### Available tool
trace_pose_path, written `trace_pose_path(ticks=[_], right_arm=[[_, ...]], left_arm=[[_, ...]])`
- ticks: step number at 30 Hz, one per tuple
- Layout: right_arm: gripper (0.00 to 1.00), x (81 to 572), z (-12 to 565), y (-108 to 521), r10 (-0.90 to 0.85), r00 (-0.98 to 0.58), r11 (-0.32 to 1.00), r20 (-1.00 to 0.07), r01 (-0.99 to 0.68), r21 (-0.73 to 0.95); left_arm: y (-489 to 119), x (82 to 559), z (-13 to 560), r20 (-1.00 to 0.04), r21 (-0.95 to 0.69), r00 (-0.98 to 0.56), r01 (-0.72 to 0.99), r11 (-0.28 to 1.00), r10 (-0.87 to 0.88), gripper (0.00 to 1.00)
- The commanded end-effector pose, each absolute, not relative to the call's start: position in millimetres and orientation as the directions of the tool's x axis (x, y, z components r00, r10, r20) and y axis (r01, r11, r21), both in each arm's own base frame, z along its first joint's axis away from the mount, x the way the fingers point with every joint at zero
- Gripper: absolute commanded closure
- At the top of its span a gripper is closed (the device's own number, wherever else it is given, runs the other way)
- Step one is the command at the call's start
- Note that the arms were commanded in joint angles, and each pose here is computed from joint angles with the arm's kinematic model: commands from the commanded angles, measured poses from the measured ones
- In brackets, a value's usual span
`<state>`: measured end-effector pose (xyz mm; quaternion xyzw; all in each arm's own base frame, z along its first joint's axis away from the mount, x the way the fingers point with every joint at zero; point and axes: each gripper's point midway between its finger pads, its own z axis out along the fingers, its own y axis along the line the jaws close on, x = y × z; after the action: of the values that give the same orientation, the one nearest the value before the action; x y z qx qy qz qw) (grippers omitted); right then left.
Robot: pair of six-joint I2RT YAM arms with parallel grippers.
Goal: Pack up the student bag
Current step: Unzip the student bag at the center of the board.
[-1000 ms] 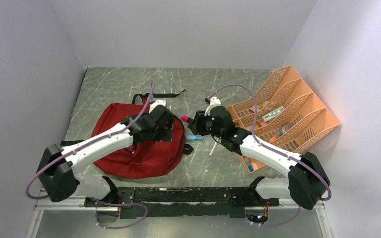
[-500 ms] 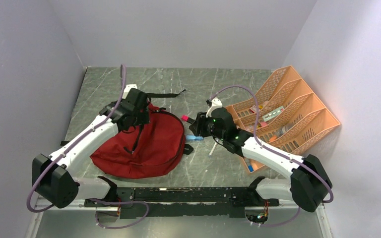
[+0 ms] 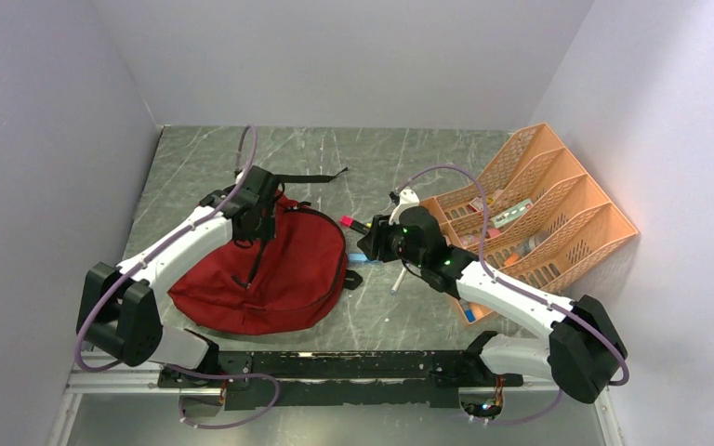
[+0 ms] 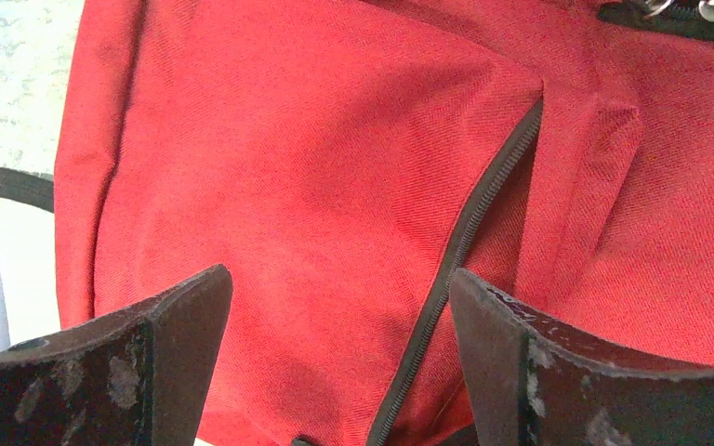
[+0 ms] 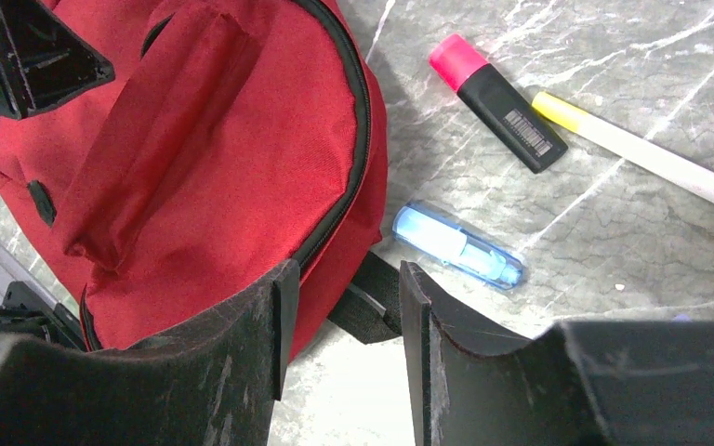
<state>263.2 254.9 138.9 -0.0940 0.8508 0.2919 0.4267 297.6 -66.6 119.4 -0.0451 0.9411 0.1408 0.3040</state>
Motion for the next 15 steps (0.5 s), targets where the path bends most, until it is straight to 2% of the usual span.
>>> trace_pose_path(ticks=[1,7,15], right_arm=[[0.52,260.3,137.6,258.8,0.094,-0.625,0.795,-0.775,-0.421,0.436],[0.52,258.7,134.8,262.2,0.085,-0.637,0.786,-0.766,-0.43,0.445],[0.52,257.0,132.0,264.7,0.08,-0.647,0.779,-0.758,-0.434,0.452]], left_arm=[[-73.3,299.6,110.8,-0.571,0.222,-0.82,-0.107,0.969,0.041,0.1],[-80.4,299.2,97.9,-0.529,0.226,-0.845,-0.044,0.973,0.085,0.1],[-83.6,316.0,98.5,-0.53,0.264,-0.842,-0.045,0.963,0.106,0.07]])
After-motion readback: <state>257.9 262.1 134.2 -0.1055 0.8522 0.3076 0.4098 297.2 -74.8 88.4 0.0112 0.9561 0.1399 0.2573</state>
